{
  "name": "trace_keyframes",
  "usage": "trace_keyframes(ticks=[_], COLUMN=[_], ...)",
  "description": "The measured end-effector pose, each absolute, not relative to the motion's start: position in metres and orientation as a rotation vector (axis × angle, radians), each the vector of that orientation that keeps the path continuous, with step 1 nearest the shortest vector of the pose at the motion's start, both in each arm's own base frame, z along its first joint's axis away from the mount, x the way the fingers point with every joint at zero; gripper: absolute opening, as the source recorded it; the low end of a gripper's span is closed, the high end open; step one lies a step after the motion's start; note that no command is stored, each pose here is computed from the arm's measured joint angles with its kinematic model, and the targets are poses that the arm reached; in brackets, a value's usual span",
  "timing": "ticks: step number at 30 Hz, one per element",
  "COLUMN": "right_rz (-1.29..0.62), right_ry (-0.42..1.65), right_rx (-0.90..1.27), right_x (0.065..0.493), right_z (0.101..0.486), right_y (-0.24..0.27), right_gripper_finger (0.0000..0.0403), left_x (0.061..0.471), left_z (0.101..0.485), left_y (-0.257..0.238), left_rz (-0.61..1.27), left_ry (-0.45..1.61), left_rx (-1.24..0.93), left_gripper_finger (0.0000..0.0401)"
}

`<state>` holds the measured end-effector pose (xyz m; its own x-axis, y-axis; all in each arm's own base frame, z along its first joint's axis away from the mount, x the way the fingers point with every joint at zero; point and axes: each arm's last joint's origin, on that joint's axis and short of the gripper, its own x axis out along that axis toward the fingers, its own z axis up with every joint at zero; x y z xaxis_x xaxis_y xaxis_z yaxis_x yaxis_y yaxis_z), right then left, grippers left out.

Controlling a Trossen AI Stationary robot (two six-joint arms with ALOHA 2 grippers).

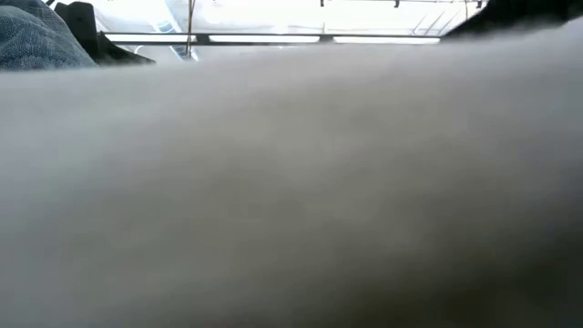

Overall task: Sort clothes
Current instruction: Put the light blue shirt into the blue laundry bin

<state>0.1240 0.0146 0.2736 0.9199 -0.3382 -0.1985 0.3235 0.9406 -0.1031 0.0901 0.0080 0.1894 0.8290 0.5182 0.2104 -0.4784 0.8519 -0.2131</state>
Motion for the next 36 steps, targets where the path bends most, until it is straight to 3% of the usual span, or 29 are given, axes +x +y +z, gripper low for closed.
trace_keyframes(ticks=[7,14,22,29,36], right_rz=[-0.274,-0.287,-0.199,-0.125,-0.087], right_ry=[0.363,0.494,0.722,0.810,0.924], right_rx=[-0.146,-0.079,-0.035,-0.206,-0.301], right_x=[0.162,0.208,0.263,0.309,0.340], right_z=[0.272,0.272,0.287,0.281,0.247], right_y=[0.033,0.047,0.058,0.061,0.057], right_gripper_finger=[0.0160,0.0172,0.0240,0.0309,0.0308], left_x=[0.090,0.090,0.090,0.090,0.090], left_z=[0.189,0.189,0.189,0.189,0.189], left_y=[0.008,0.008,0.008,0.008,0.008], left_rz=[0.531,0.531,0.531,0.531,0.531], left_ry=[-0.267,-0.267,-0.267,-0.266,-0.266], left_rx=[-0.154,-0.154,-0.154,-0.154,-0.154], left_gripper_finger=[0.0106,0.0106,0.0106,0.0106,0.0106])
